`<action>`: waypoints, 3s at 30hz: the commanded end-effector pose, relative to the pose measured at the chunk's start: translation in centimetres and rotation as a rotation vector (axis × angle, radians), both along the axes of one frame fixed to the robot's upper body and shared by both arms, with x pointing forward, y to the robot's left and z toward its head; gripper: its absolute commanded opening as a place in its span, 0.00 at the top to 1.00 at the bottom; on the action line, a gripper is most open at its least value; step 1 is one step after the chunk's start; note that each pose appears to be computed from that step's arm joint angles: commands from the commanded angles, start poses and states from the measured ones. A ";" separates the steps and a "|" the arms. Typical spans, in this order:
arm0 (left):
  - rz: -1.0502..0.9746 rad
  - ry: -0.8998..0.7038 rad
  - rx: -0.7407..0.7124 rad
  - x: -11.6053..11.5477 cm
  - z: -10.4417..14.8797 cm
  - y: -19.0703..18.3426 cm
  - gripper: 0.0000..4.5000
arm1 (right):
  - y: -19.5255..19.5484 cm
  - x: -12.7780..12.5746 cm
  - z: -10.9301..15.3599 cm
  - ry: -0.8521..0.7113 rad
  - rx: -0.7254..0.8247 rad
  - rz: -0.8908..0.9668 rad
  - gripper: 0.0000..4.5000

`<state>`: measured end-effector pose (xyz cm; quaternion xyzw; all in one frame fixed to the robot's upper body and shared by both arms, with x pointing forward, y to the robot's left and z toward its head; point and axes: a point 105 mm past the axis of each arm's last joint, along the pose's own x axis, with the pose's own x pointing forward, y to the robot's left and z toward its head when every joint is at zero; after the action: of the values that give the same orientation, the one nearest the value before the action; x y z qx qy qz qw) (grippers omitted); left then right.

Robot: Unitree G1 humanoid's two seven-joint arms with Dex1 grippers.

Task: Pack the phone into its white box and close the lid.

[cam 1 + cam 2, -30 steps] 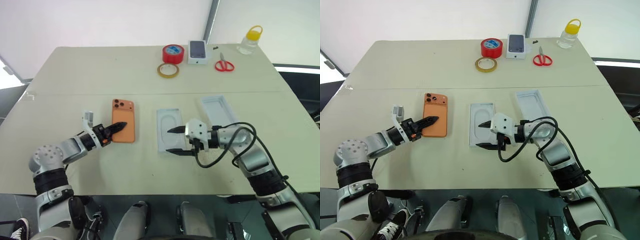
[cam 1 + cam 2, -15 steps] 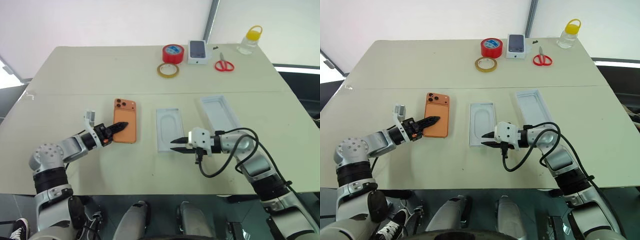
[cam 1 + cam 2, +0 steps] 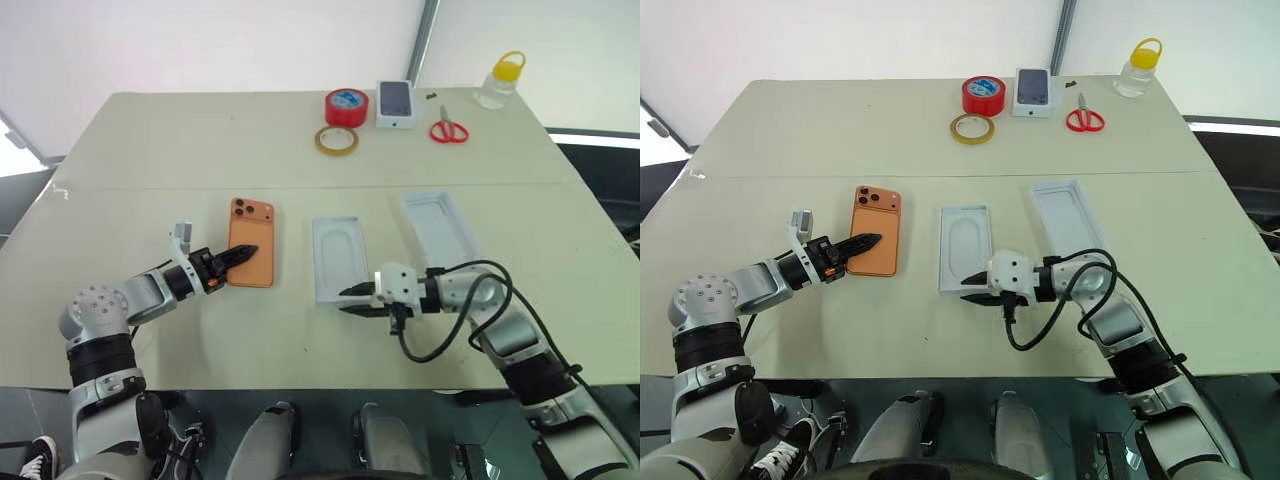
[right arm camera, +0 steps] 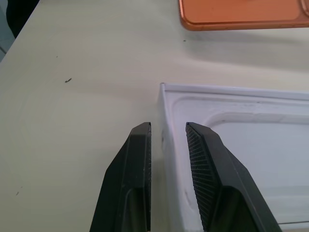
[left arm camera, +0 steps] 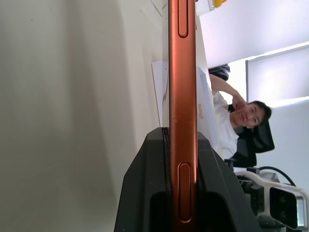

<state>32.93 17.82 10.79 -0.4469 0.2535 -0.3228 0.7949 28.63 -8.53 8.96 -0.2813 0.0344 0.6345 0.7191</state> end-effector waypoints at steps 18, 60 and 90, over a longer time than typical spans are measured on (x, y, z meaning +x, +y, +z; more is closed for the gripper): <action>-0.030 -0.142 -0.089 1.4 4.6 -1.1 1.00 | 5.8 2.3 1.8 -0.109 0.041 -0.004 0.99; -0.087 -0.111 0.048 3.4 2.5 -8.0 1.00 | -1.3 5.3 4.4 -0.066 0.128 -0.300 0.34; -0.151 -0.237 0.228 0.9 3.9 -5.8 0.32 | -1.1 5.6 3.9 -0.065 0.128 -0.305 0.32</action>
<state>33.89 11.97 13.11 -0.3062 0.2510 -0.3847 0.8338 34.02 -10.09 11.44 -0.2385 0.0404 0.5075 0.8270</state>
